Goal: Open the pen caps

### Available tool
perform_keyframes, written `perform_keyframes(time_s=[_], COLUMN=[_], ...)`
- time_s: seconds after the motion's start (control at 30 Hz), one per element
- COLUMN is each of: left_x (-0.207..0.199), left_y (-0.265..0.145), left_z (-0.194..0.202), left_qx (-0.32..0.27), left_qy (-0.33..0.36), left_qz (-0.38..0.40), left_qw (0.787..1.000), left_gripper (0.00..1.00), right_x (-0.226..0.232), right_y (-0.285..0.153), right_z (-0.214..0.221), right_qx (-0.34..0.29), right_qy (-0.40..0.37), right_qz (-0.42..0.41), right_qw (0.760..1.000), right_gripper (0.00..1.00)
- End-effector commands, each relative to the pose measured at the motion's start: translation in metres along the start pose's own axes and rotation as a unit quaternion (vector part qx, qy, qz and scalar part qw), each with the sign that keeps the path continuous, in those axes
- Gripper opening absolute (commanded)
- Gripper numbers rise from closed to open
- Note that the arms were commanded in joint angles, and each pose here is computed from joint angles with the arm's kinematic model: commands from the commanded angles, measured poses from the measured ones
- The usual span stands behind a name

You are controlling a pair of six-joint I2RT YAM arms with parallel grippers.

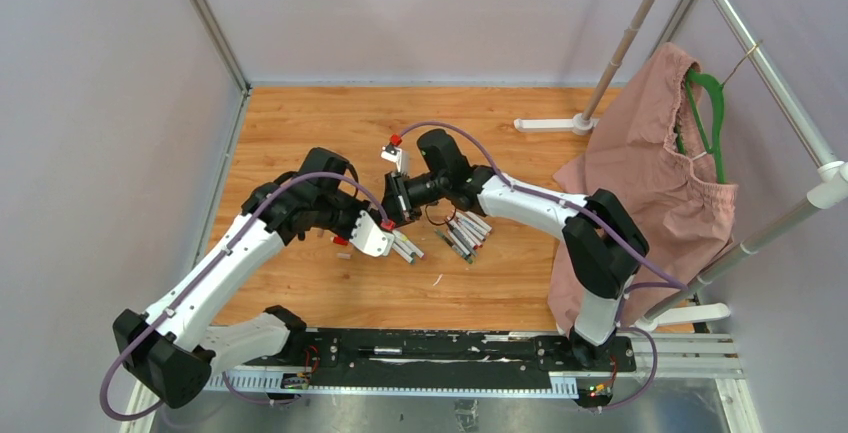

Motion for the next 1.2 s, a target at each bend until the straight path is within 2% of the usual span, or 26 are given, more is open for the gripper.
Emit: perform_keyframes(time_s=[0.0, 0.23, 0.47, 0.6, 0.67, 0.77, 0.87, 1.0, 1.17], left_x=[0.007, 0.009, 0.010, 0.010, 0.009, 0.004, 0.000, -0.001, -0.013], left_y=[-0.006, 0.000, 0.003, 0.006, 0.008, 0.018, 0.031, 0.050, 0.082], left_z=[0.004, 0.028, 0.042, 0.050, 0.055, 0.063, 0.073, 0.078, 0.080], left_qx=[0.025, 0.107, 0.130, 0.138, 0.142, 0.152, 0.160, 0.121, 0.085], left_qy=[0.001, 0.009, 0.006, -0.012, -0.028, -0.072, -0.129, -0.201, -0.281], left_qz=[-0.013, -0.005, -0.016, -0.011, -0.009, 0.007, 0.026, 0.044, 0.087], left_qw=[1.000, 0.994, 0.991, 0.990, 0.989, 0.986, 0.978, 0.971, 0.952], left_gripper=[0.00, 0.00, 0.00, 0.00, 0.00, 0.00, 0.00, 0.00, 0.00], right_x=[-0.001, -0.022, -0.035, -0.042, -0.050, -0.067, -0.080, -0.099, -0.123], right_y=[-0.002, -0.028, -0.051, -0.059, -0.067, -0.086, -0.096, -0.094, -0.086], right_z=[0.004, 0.036, 0.070, 0.078, 0.075, 0.064, 0.056, 0.056, 0.059], right_qx=[-0.005, 0.000, 0.035, 0.028, 0.009, -0.035, -0.068, -0.065, -0.056], right_qy=[0.020, 0.042, 0.041, 0.041, 0.018, -0.036, -0.081, -0.104, -0.114], right_qz=[-0.010, 0.007, 0.060, 0.081, 0.129, 0.258, 0.349, 0.412, 0.443], right_qw=[1.000, 0.999, 0.997, 0.996, 0.991, 0.965, 0.931, 0.903, 0.887], right_gripper=[0.00, 0.00, 0.00, 0.00, 0.00, 0.00, 0.01, 0.01, 0.00])
Point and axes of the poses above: each gripper's point midway between its finger pads, its own y axis out along the fingers, its own x axis along the line the jaws close on, z = x × y, the point moved 5 cm from there along -y, back along the fingers, and after that the axes turned 2 degrees about y, right-handed, at the moved point
